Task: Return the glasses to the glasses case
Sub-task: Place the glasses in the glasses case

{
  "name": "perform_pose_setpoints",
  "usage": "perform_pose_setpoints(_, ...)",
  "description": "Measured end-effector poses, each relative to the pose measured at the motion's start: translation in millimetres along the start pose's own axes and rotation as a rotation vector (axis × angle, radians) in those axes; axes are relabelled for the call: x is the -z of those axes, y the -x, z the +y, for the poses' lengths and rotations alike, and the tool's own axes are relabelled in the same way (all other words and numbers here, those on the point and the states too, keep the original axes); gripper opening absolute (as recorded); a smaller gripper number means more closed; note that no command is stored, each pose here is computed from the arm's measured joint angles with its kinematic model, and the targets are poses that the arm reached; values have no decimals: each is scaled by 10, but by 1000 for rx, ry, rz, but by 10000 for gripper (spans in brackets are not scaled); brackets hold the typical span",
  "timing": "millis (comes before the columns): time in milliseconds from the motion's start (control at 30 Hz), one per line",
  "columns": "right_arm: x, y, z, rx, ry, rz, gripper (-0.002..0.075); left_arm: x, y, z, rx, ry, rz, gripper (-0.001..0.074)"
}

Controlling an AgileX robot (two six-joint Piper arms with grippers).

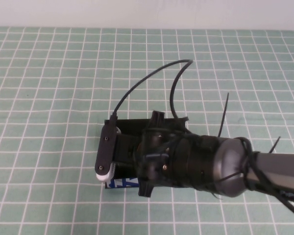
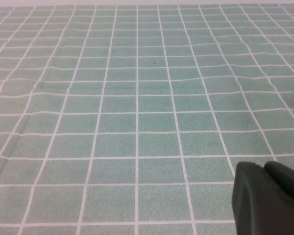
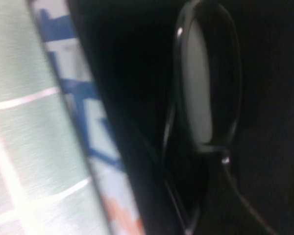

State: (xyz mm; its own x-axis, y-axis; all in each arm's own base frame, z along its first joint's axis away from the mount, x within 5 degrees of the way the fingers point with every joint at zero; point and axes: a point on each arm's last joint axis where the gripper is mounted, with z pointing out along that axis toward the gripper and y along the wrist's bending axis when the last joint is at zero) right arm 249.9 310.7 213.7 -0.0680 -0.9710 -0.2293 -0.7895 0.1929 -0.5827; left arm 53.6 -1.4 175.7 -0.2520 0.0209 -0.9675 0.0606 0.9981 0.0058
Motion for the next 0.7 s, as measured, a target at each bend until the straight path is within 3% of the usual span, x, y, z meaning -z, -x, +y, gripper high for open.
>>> perform_pose_setpoints(167, 174, -32, -18, -25, 65, 2, 272, 0, 0, 0, 0, 0, 0, -2)
perform_pose_setpoints(367, 358, -54, -108, -46, 53, -21, 265, 0, 1, 0, 0, 0, -2, -2)
perform_pose_setpoints(467, 434, -64, -154, -57, 37, -32, 197, 0, 4, -1, 0, -1, -4, -2)
perform_pose_setpoints(600, 587, -78, -223, -89, 27, -66, 36, 2, 63, -11, 8, -13, -71, -2)
perform_pose_setpoints(700, 740, -91, -286, -120, 20, -108, 2, 18, 186, -31, 46, -39, -211, -2)
